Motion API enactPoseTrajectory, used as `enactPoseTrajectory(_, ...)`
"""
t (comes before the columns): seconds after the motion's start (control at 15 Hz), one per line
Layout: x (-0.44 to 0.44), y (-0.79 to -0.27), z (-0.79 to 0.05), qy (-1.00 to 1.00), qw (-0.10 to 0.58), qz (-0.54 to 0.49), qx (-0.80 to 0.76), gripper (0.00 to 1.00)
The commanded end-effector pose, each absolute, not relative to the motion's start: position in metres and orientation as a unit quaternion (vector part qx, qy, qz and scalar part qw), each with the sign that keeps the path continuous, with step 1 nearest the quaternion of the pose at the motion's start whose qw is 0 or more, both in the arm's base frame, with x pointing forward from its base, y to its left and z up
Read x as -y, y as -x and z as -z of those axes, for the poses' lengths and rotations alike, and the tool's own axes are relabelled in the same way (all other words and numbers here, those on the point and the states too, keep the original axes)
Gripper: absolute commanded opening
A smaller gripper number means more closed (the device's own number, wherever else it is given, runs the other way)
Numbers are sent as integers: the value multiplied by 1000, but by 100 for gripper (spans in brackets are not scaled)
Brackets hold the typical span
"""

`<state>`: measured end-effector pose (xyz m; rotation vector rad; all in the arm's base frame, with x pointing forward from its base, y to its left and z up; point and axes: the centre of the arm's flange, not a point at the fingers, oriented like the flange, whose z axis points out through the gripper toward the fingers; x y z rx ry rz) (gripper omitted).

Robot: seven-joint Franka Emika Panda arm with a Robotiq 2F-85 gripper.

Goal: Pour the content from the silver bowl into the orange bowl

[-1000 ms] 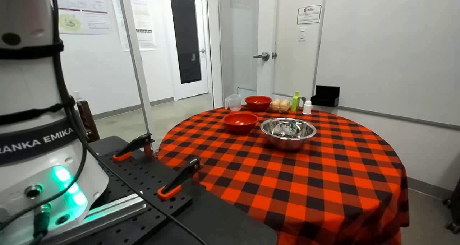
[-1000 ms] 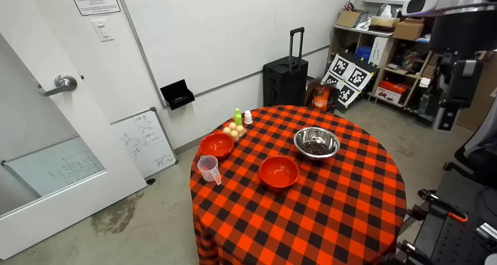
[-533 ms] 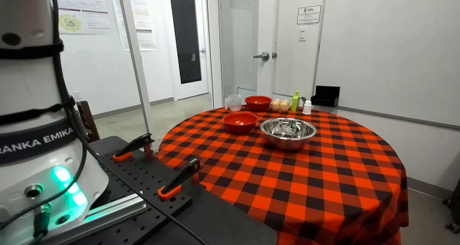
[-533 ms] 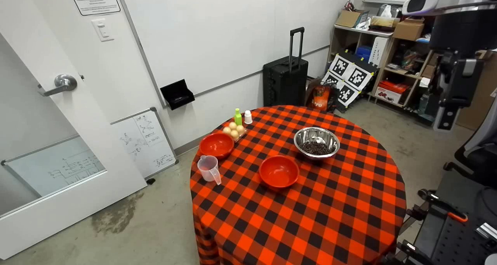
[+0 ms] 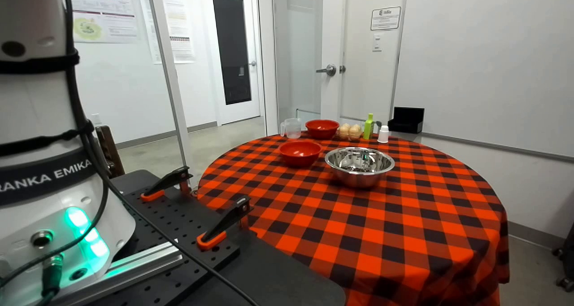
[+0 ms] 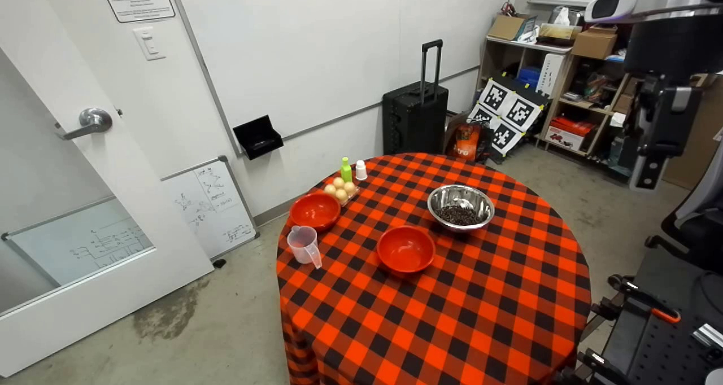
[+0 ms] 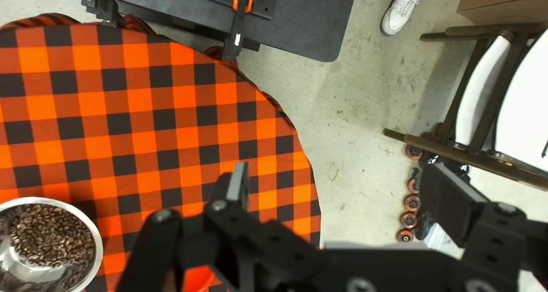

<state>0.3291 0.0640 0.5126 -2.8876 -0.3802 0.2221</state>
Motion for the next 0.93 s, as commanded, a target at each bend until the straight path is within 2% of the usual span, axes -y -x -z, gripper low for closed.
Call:
enactPoseTrajectory(0.0,-61,-356,-509,983,88,-66,148,100)
enactPoseTrajectory(0.13,-57,-391,-507,986,51,-63,143,100)
enactPoseTrajectory(0.4,-48,-473,-493,989,21,-46,141,100)
enactPoseTrajectory(0.87,-30,-608,-446,993,3,-59,105,100)
